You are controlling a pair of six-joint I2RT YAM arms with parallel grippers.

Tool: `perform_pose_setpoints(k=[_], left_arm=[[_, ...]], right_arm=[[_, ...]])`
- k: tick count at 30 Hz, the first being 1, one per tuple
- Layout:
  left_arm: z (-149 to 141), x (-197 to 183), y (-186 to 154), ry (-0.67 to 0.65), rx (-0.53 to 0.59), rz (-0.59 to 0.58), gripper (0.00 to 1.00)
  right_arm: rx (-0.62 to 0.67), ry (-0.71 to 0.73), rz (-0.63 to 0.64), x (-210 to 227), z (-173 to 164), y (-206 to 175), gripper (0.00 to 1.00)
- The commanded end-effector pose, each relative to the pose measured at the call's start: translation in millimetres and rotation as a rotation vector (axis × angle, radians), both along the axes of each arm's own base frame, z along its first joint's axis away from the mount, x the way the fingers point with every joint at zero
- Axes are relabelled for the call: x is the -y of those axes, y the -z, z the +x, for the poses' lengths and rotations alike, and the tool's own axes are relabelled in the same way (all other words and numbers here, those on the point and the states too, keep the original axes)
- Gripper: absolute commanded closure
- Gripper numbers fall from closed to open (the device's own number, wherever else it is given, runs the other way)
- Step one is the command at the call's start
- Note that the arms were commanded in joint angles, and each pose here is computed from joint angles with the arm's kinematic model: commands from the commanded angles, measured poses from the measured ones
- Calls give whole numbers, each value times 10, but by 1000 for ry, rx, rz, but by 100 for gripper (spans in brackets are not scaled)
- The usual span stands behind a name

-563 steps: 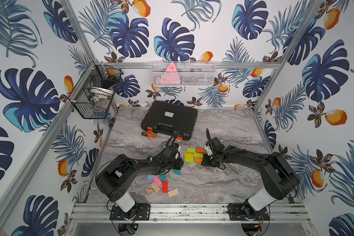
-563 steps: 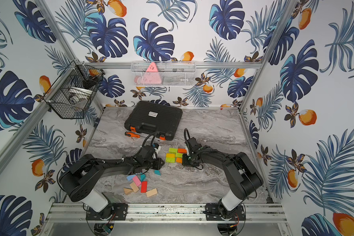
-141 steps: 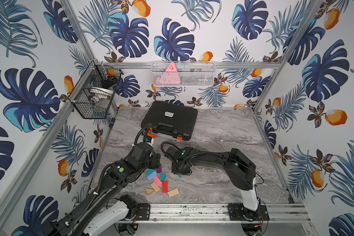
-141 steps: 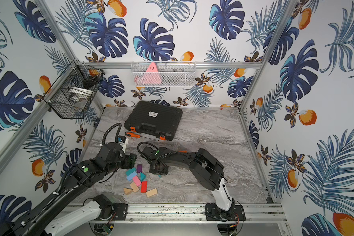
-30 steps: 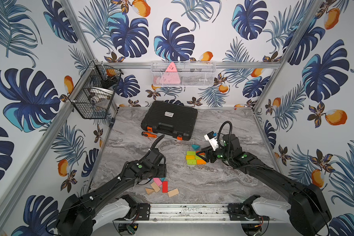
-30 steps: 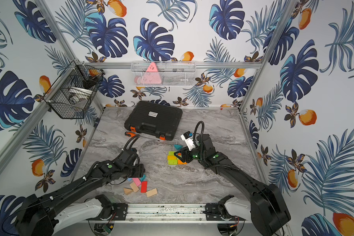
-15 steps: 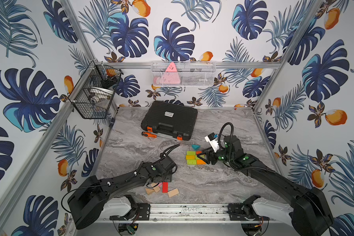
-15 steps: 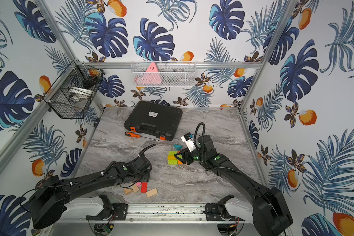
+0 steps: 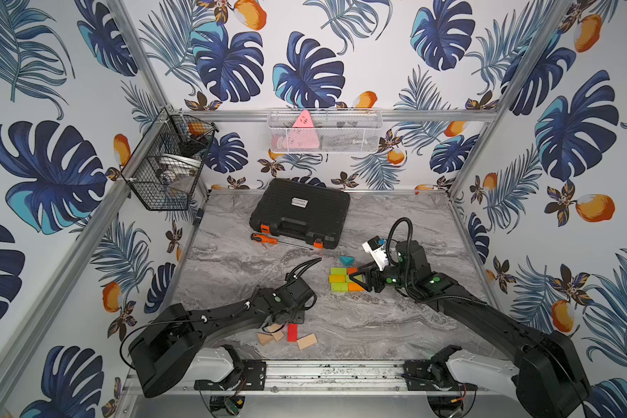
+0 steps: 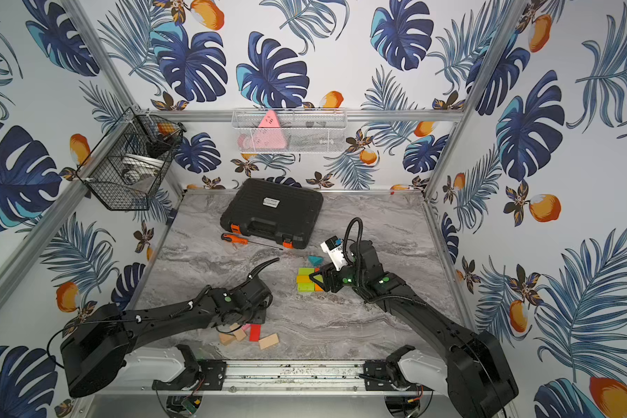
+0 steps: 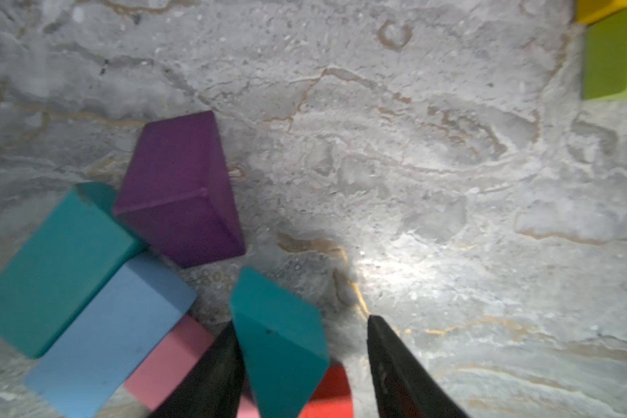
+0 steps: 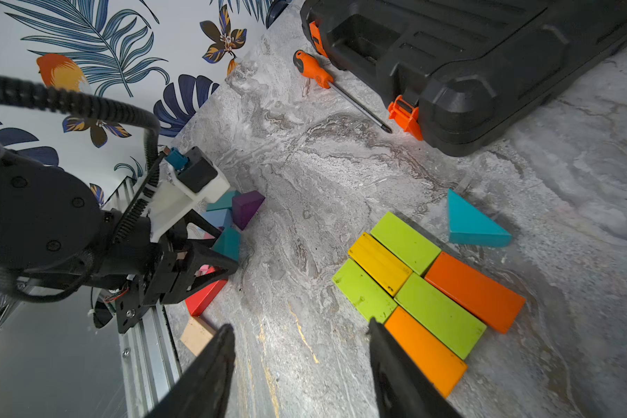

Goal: Assemble a piece of candy with building blocks
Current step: Move the building block to the center of the board.

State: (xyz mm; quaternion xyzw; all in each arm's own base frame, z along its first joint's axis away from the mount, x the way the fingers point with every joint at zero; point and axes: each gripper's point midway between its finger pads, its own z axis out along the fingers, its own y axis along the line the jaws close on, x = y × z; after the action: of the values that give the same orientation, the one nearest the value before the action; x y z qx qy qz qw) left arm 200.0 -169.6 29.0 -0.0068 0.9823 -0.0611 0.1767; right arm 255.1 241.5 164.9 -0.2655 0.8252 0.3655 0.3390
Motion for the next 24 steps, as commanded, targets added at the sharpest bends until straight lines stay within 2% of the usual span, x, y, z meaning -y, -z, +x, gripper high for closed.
perform_pose_setpoints(k=[1,12,20,24], left_arm=[[54,330,-92,21,12,-127,44],[-159,971,-285,140,23,-232,43],[-117,558,-403,146,110,-80,35],[-159,605,-328,213,92,-98,28]], right_arm=[[11,5,-11,14,11,2,39],[5,19,-25,40,16,59,39],[17,36,-28,68,25,40,38],[13,36,-27,72,14,48,38]])
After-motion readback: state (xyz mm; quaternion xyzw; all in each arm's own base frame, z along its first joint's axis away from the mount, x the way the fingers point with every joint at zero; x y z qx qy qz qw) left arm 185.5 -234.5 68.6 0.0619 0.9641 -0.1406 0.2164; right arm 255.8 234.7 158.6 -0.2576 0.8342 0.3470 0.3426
